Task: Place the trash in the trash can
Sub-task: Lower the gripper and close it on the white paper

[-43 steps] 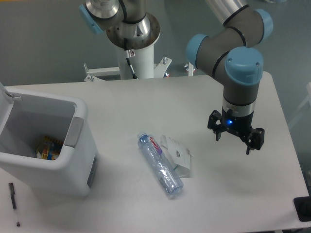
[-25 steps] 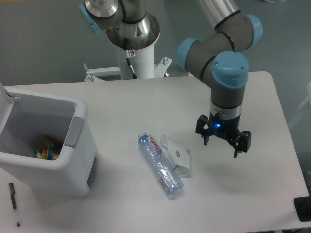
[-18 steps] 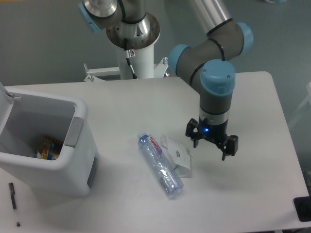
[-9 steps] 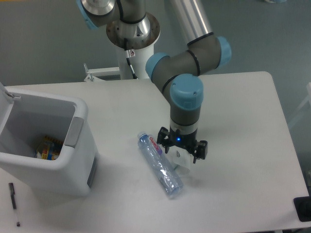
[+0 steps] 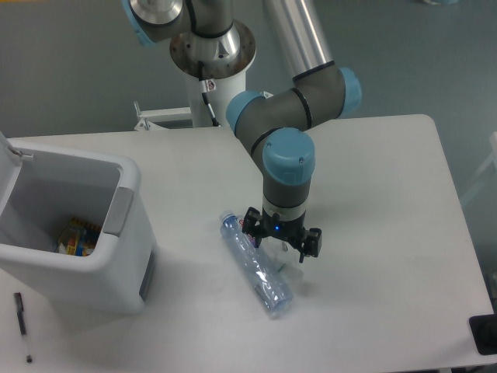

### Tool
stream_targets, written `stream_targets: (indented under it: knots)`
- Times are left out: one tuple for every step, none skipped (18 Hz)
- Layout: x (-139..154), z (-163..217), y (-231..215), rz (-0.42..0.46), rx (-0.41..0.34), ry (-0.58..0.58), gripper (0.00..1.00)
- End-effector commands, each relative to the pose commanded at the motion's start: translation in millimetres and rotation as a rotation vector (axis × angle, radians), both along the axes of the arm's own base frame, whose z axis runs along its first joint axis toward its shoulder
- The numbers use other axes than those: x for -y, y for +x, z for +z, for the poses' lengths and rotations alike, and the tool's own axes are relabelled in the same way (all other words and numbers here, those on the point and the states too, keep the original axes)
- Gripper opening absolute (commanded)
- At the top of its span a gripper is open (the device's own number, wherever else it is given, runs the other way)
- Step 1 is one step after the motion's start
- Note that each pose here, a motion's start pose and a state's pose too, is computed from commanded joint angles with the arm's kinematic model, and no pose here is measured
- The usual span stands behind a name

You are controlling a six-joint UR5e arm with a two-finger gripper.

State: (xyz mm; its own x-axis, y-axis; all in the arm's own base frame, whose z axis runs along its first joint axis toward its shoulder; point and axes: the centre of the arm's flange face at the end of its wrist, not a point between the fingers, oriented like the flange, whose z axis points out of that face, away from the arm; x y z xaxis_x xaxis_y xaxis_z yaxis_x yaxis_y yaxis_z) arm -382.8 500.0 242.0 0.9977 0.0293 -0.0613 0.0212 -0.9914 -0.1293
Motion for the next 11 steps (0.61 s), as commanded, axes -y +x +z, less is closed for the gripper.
stream_targets:
  knots:
    - [-0.4, -0.3, -0.4, 0.000, 0.000, 0.000, 1.00]
    - [-0.5, -2.2, -0.6, 0.000, 0.002, -0.002, 1.00]
    - [-0.9, -2.4, -1.1, 0.000, 0.002, -0.002, 1.00]
    - [-0.9, -2.5, -1.1, 0.002, 0.003, -0.002, 1.00]
    - [-1.3, -2.7, -1.5, 0.005, 0.003, -0.002, 1.00]
    - [-1.5, -2.1, -2.0, 0.006, 0.001, -0.002, 1.00]
    - [-1.5, -2.1, -2.0, 0.006, 0.001, -0.002, 1.00]
    - [-1.5, -3.0, -2.1, 0.006, 0.002, -0.003, 1.00]
    - [-1.7, -3.8, -2.3, 0.006, 0.002, -0.003, 1.00]
    - [-2.1, -4.1, -2.7, 0.006, 0.002, -0.003, 1.00]
    - [-2.5, -4.2, -3.3, 0.006, 0.001, -0.002, 1.00]
